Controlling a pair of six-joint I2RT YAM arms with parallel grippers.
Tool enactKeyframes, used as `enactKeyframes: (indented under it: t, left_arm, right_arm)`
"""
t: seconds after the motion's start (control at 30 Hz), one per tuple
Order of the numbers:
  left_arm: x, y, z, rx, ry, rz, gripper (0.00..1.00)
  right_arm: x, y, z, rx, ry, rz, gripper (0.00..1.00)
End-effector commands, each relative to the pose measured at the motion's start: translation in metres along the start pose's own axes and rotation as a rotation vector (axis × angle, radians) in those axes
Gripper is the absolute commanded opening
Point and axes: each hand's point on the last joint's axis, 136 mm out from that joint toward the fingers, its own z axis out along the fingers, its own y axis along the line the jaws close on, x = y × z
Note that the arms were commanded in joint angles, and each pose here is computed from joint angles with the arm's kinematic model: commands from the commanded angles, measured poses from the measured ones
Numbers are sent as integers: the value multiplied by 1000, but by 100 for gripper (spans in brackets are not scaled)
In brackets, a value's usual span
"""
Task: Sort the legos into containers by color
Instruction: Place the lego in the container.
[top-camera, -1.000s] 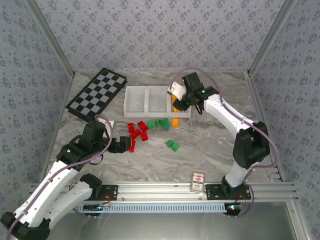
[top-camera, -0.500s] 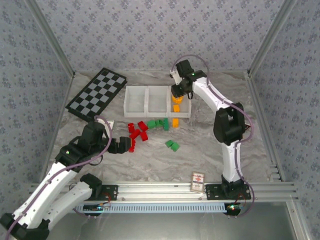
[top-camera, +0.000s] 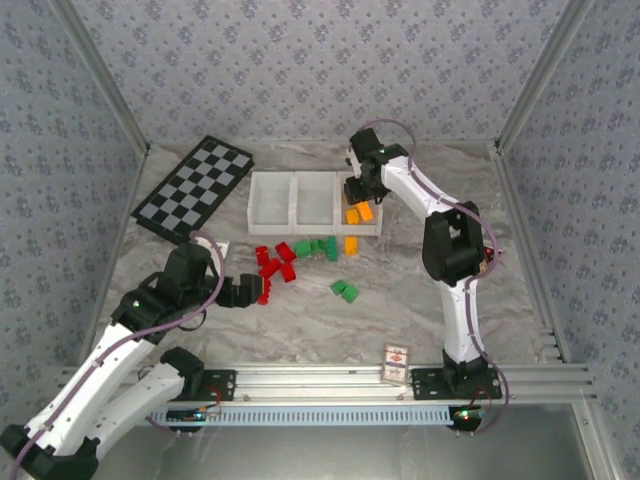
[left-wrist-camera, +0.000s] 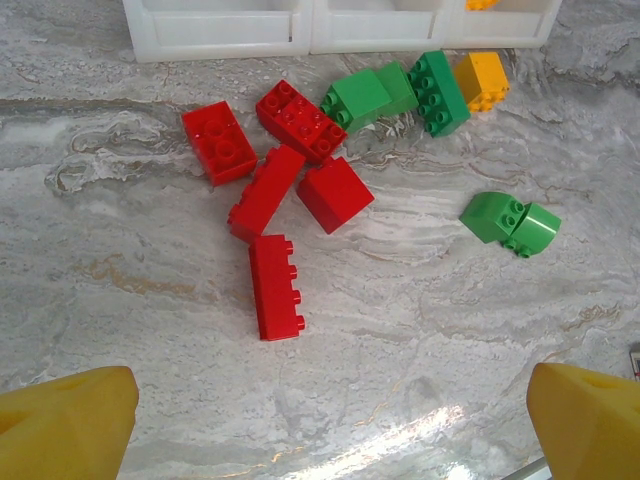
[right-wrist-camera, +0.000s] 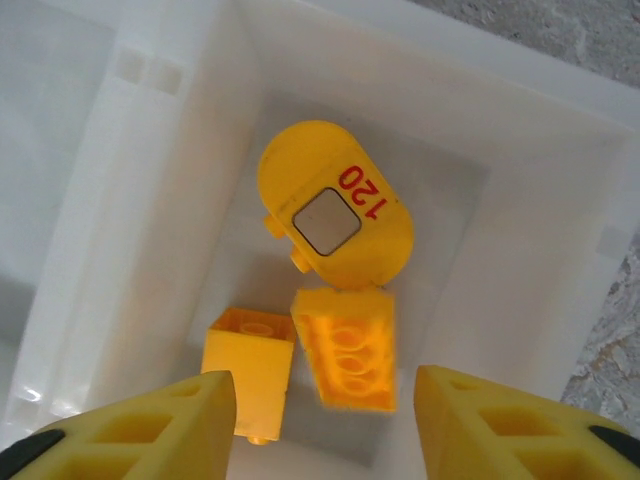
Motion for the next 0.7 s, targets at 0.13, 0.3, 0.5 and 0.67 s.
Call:
enactKeyframes:
  t: [0.13,0.3,0.5,0.67]
  left_arm:
    - [0,-1,0,5,-5,4,100]
    - [0,-1,1,4,-3,4,100]
    - [1,-1,2,1,4,3,100]
    - [1,-1,4,-1,11,3,100]
  right_arm:
    - [14,-4,-16,24,36,51,57]
    - [15,2,-45,21,-28,98,61]
    - [45,10,-73,-24,-87,174,68]
    - [90,26,-79,-88,-73,214,75]
